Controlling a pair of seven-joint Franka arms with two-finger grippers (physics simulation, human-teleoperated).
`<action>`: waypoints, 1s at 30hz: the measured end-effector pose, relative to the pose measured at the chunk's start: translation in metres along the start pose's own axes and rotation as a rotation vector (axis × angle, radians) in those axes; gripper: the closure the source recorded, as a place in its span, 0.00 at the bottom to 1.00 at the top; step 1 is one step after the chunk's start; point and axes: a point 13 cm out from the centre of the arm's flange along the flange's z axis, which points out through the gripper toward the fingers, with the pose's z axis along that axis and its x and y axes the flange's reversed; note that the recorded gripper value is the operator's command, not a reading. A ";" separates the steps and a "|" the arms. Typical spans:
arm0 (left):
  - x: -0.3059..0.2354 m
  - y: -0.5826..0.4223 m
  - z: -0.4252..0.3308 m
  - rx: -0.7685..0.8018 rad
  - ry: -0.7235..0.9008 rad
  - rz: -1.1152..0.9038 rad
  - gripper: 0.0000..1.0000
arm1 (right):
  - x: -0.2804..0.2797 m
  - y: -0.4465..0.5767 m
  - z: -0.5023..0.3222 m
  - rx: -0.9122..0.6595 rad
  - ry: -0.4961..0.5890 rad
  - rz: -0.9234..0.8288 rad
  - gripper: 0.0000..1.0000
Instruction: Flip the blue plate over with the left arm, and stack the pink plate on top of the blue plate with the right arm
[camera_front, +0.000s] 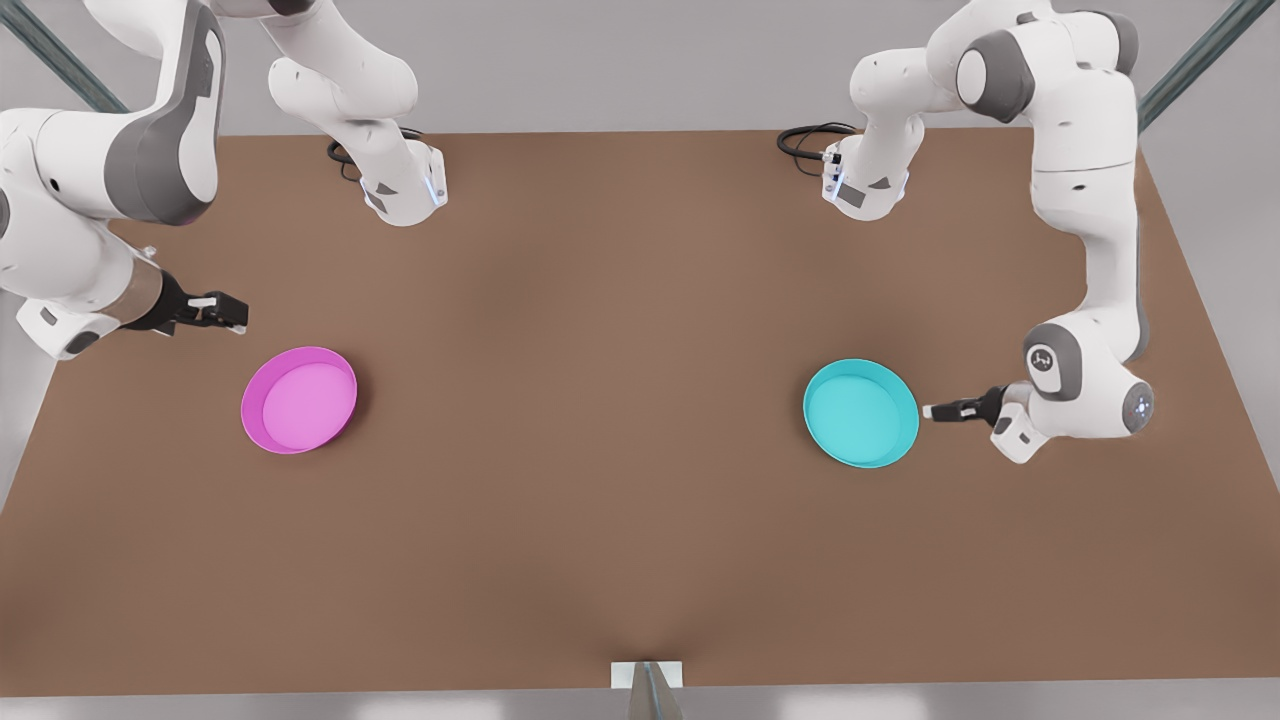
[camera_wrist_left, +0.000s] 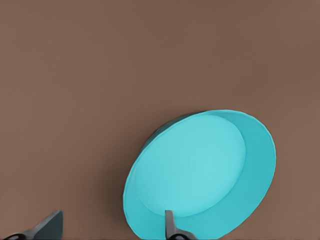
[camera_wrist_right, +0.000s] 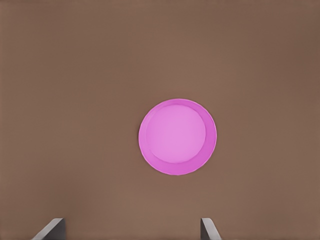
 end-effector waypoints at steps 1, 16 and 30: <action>0.002 0.004 0.011 0.008 -0.003 0.016 0.00 | -0.001 0.000 0.000 0.000 -0.002 0.000 0.00; -0.004 -0.006 0.053 -0.020 -0.078 0.308 0.22 | -0.005 0.000 0.000 0.000 -0.006 0.002 0.00; -0.009 -0.002 0.073 -0.034 -0.063 0.332 0.54 | -0.009 0.000 -0.001 0.004 -0.010 -0.001 0.00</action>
